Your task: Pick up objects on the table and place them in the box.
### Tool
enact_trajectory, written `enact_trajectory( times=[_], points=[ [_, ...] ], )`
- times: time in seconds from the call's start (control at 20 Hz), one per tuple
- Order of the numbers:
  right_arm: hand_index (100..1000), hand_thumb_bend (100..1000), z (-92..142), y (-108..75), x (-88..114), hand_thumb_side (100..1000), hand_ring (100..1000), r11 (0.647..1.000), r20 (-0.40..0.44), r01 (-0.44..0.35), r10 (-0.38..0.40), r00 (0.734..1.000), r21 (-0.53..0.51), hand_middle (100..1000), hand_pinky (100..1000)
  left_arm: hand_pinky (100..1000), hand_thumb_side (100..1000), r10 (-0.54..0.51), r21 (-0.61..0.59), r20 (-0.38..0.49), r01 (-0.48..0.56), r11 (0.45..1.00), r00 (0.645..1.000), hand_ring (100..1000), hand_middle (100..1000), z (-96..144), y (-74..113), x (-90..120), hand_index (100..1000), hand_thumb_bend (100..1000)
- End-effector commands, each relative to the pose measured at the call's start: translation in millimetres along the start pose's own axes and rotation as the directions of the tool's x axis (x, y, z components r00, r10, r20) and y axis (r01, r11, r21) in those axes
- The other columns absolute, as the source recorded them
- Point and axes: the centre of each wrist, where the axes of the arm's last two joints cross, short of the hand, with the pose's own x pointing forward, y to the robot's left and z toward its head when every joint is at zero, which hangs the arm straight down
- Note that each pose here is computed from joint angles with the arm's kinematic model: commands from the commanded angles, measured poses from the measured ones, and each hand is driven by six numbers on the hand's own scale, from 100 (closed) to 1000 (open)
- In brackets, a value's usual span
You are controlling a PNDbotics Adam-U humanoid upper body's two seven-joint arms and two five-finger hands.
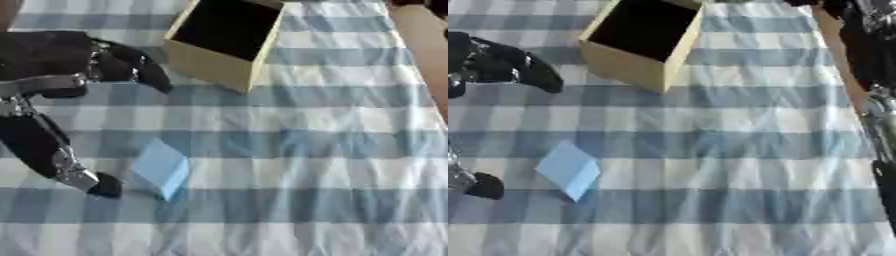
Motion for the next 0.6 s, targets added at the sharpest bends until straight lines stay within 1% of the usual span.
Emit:
enact_trajectory(
  times=[0.05, 0.1, 0.15, 0.2, 0.25, 0.3, 0.35, 0.6],
  points=[
    [805, 100, -3, -5.3, 7, 1000, 676, 1.000, 0.022, -0.013, 0.013, 1.000, 0.003, 680, 727, 723, 488, 0.007, -0.012, -0.041, -0.008, 1.000, 0.999, 811, 832, 0, 5.0, 5, 902, 642],
    [805, 100, -3, -5.3, 7, 1000, 676, 1.000, 0.022, -0.012, 0.012, 1.000, 0.002, 680, 727, 723, 488, 0.009, -0.016, -0.051, -0.010, 1.000, 0.999, 811, 832, -1, 3.7, 5, 902, 642],
    [804, 100, -2, -5.2, 7, 1000, 675, 1.000, 0.022, -0.011, 0.011, 1.000, 0.001, 678, 727, 720, 436, 0.014, -0.020, -0.064, -0.016, 1.000, 0.998, 812, 837, -2, 1.3, 5, 898, 590],
    [804, 100, -2, -5.0, 7, 1000, 674, 1.000, 0.021, -0.009, 0.009, 1.000, 0.001, 678, 727, 723, 411, 0.019, -0.025, -0.076, -0.021, 0.999, 0.997, 816, 841, -2, -1.2, 5, 894, 564],
    [804, 100, -2, -4.8, 7, 1000, 674, 1.000, 0.021, -0.008, 0.008, 1.000, 0.001, 678, 727, 728, 354, 0.022, -0.031, -0.086, -0.025, 0.999, 0.996, 820, 850, -3, -3.9, 5, 893, 535],
    [804, 100, -2, -4.7, 7, 1000, 674, 1.000, 0.021, -0.007, 0.007, 1.000, 0.001, 678, 727, 728, 390, 0.024, -0.036, -0.094, -0.027, 0.999, 0.995, 820, 850, -4, -6.3, 5, 893, 542],
    [804, 100, -2, -4.7, 7, 1000, 673, 1.000, 0.020, -0.007, 0.007, 1.000, 0.002, 677, 727, 735, 375, 0.024, -0.039, -0.100, -0.028, 0.999, 0.995, 824, 855, -5, -8.3, 5, 892, 536],
    [804, 100, -2, -4.4, 7, 1000, 673, 1.000, 0.018, -0.004, 0.004, 1.000, 0.003, 676, 727, 742, 370, 0.027, -0.038, -0.117, -0.031, 0.999, 0.993, 831, 854, -10, -14.5, 6, 889, 545]
  ],
)
